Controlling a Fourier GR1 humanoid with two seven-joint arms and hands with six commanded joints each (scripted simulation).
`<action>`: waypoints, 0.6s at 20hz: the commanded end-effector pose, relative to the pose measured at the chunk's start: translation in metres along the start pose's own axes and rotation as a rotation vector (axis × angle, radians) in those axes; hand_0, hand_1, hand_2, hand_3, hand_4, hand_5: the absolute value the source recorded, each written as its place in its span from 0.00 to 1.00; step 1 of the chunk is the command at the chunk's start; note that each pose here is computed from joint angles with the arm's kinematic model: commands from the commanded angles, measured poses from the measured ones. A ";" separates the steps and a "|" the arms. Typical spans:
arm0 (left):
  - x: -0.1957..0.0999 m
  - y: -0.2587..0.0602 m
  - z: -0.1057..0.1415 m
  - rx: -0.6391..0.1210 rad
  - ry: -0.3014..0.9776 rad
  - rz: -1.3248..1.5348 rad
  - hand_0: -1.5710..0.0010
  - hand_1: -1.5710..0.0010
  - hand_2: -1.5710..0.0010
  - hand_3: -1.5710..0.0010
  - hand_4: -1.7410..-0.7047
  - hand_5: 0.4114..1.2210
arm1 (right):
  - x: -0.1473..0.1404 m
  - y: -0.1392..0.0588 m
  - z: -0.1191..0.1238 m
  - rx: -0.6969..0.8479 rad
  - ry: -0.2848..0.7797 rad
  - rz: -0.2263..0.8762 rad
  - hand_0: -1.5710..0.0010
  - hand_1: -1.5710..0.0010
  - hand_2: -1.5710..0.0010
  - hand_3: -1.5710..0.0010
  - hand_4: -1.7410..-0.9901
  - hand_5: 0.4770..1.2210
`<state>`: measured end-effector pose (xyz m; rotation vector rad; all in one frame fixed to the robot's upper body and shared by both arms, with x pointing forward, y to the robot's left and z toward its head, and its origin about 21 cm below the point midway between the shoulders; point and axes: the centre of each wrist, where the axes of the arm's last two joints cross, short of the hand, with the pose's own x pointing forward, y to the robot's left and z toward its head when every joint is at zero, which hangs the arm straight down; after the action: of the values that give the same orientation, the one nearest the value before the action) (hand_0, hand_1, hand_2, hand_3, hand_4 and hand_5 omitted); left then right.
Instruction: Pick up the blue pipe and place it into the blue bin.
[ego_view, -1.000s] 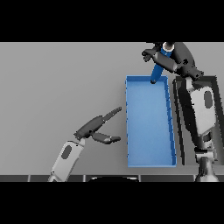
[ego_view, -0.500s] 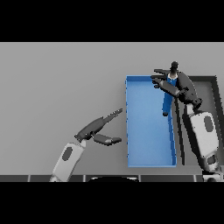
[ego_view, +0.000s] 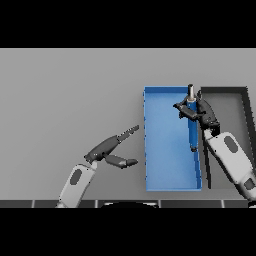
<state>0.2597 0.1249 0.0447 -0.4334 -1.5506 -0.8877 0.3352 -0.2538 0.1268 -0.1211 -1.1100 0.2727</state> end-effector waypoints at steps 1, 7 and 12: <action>0.000 0.001 0.000 0.003 0.000 -0.002 1.00 1.00 1.00 1.00 0.83 0.01 | -0.003 0.000 -0.002 0.001 0.029 0.014 0.40 0.46 0.45 0.68 0.32 1.00; 0.004 0.000 -0.002 0.006 0.001 0.008 1.00 1.00 1.00 1.00 0.83 0.02 | -0.005 0.003 -0.005 0.114 0.204 0.284 0.84 0.86 0.86 0.92 0.80 0.74; 0.005 -0.002 -0.001 0.011 0.008 0.003 1.00 1.00 1.00 1.00 0.83 0.02 | -0.004 0.006 -0.004 0.119 0.220 0.356 0.95 0.95 0.95 0.97 0.90 0.50</action>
<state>0.2572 0.1219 0.0488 -0.4234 -1.5458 -0.8773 0.3361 -0.2496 0.1205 -0.2385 -0.8473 0.6271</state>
